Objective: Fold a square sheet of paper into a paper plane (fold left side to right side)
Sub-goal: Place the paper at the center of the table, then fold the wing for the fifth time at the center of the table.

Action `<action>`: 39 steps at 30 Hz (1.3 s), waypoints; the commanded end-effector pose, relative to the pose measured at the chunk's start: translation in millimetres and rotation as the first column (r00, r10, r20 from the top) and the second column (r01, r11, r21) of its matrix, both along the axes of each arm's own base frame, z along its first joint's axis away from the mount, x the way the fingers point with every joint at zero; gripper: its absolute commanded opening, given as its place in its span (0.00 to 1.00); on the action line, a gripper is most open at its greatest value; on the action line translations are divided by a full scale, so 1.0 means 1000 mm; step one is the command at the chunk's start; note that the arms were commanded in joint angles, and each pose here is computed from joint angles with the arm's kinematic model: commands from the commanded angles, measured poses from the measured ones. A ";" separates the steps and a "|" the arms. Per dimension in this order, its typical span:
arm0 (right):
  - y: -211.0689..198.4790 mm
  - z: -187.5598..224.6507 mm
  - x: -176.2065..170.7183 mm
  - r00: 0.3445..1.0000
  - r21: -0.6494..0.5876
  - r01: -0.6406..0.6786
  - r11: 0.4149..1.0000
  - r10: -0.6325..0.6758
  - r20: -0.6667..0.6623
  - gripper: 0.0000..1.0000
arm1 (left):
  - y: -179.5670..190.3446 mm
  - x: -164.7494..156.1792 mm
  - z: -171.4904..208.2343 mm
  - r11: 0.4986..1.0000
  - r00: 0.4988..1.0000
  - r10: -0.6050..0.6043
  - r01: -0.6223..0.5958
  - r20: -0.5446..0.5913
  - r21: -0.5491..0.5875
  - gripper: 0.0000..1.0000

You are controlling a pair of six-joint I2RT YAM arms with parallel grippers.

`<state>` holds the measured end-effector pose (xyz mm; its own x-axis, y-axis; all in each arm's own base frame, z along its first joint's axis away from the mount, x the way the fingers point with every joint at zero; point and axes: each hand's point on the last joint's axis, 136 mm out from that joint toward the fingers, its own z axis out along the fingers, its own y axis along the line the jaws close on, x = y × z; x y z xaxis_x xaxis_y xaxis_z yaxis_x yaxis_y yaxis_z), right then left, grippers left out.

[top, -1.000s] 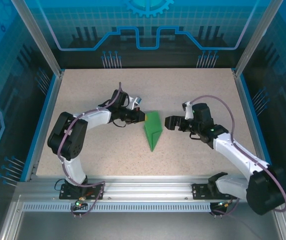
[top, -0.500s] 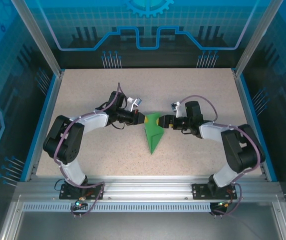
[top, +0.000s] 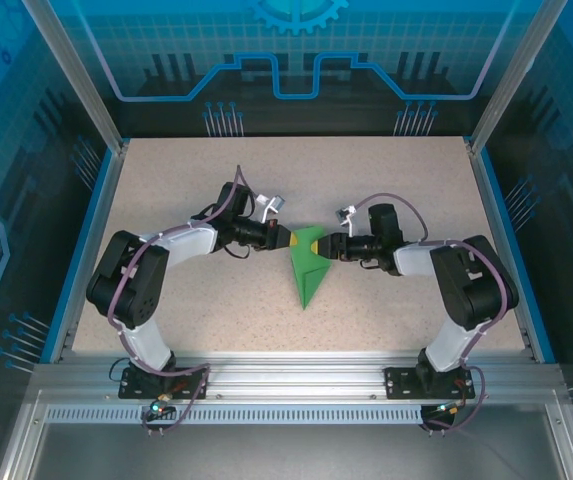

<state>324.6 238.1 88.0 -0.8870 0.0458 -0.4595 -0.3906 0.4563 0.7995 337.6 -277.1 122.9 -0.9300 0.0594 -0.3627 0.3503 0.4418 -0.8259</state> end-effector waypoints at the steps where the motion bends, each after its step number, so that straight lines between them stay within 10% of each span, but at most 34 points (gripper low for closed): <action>1: -0.009 0.014 0.001 1.000 -0.008 0.004 1.000 -0.004 0.029 0.45 | 0.001 -0.002 -0.005 1.000 1.000 -0.023 0.023 0.003 -0.008 0.00; 12: -0.018 0.018 -0.002 0.999 -0.035 0.032 0.999 -0.031 0.027 0.26 | 0.001 -0.002 -0.010 1.000 1.000 -0.026 0.026 -0.007 0.002 0.00; 18: -0.020 0.017 -0.006 0.999 -0.059 0.045 0.997 -0.047 -0.027 0.07 | 0.003 0.003 -0.007 1.000 1.000 0.005 -0.006 0.014 0.027 0.36; 25: -0.027 0.005 -0.011 0.982 -0.129 0.117 0.985 -0.134 -0.135 0.07 | 0.021 0.014 0.016 0.984 0.986 0.107 -0.124 0.130 0.128 0.58; 39: -0.021 0.001 0.021 0.896 -0.215 0.250 0.944 -0.310 -0.318 0.08 | -0.002 -0.056 0.027 0.893 0.948 -0.081 -0.067 0.306 0.444 0.61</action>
